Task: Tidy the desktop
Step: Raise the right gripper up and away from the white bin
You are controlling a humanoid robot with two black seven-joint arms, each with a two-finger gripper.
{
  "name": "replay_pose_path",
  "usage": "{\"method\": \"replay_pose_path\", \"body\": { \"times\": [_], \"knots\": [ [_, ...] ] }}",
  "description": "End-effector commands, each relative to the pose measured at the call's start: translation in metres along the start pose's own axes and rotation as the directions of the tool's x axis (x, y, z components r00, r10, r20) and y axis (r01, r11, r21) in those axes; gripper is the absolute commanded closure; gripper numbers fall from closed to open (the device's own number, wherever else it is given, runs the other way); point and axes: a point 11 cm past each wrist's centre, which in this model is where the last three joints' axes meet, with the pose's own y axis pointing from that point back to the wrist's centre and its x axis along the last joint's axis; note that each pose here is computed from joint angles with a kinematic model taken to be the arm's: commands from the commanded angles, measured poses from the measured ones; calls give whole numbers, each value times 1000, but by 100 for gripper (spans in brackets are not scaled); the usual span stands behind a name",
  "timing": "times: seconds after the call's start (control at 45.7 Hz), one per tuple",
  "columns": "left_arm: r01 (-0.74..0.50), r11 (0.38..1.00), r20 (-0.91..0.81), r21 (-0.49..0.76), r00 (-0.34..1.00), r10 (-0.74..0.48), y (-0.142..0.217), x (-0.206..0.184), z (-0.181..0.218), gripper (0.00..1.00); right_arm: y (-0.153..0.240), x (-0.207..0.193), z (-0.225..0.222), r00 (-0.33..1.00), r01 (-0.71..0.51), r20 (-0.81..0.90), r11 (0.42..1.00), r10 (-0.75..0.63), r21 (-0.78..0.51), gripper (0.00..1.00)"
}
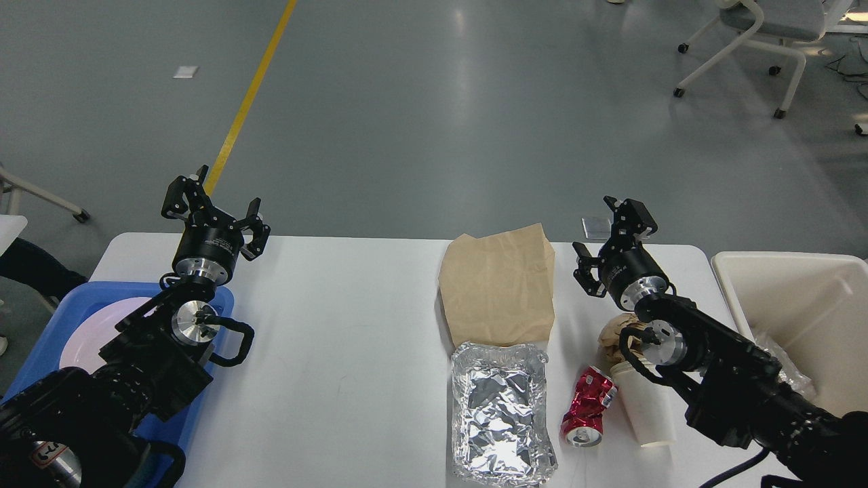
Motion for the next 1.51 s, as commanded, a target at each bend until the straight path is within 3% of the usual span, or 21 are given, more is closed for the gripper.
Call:
{"method": "replay_pose_path", "body": {
  "times": [0.0, 1.007, 1.489],
  "knots": [
    [0, 1000, 1, 0, 1000, 0, 0, 0, 0, 4, 0, 1, 0, 1000, -2, -1, 1000, 2, 0, 0],
    [0, 1000, 1, 0, 1000, 0, 0, 0, 0, 4, -2, -2, -3, 1000, 3, -1, 1000, -3, 2, 0],
    [0, 1000, 1, 0, 1000, 0, 0, 0, 0, 4, 1, 33, -31, 997, -66, -25, 997, 67, 43, 0]
  ]
}}
